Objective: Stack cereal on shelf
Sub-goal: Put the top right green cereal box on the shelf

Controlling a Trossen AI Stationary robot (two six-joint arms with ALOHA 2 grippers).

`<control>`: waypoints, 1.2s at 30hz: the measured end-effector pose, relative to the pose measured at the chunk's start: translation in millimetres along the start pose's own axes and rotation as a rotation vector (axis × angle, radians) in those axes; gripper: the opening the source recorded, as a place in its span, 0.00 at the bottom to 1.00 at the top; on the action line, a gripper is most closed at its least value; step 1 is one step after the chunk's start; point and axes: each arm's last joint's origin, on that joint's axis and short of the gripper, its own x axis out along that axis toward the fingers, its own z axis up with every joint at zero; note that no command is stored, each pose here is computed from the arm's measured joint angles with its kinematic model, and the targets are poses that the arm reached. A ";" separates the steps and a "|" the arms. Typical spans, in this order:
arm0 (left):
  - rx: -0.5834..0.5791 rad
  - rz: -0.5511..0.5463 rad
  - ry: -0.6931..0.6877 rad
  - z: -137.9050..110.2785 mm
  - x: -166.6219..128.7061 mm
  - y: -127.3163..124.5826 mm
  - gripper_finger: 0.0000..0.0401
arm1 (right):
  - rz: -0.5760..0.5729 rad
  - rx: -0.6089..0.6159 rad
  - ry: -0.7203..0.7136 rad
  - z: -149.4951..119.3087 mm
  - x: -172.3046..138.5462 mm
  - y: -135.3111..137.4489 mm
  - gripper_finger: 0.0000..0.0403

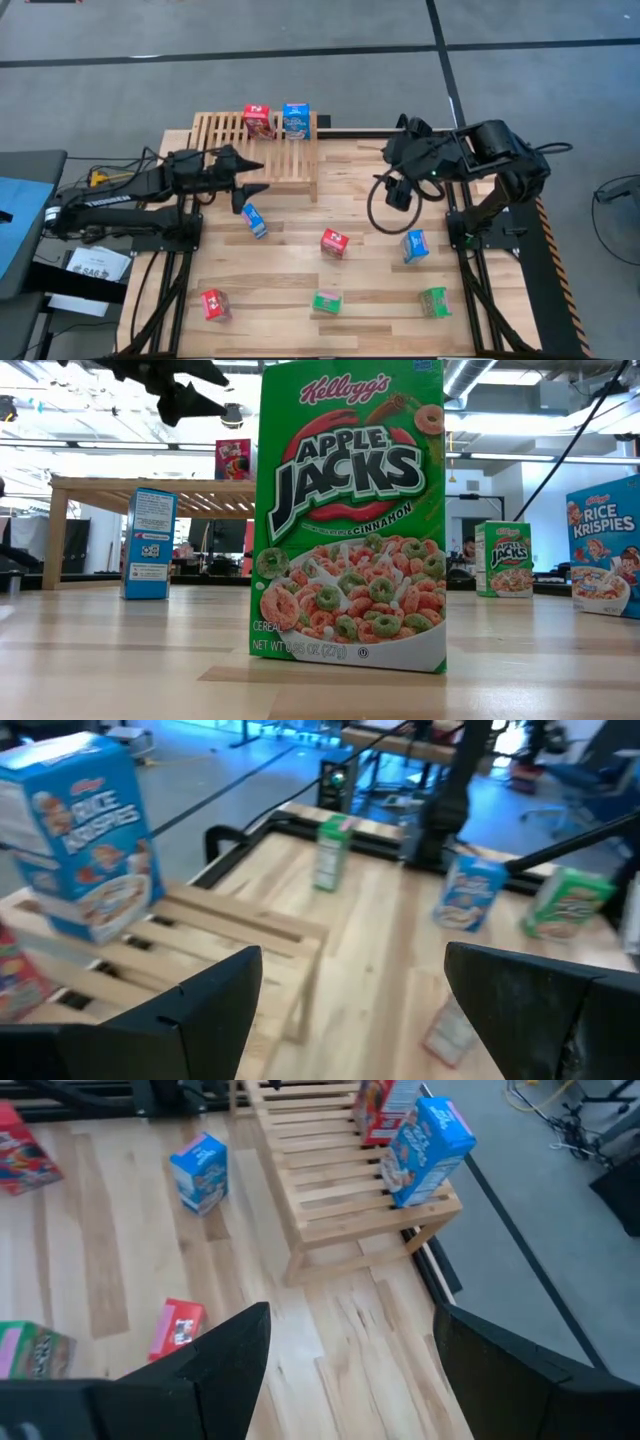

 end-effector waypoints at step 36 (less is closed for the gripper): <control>0.025 -0.237 0.023 -5.5 -9.9 -39.4 0.76 | -0.154 -0.074 0.293 -77.8 47.2 -12.9 0.76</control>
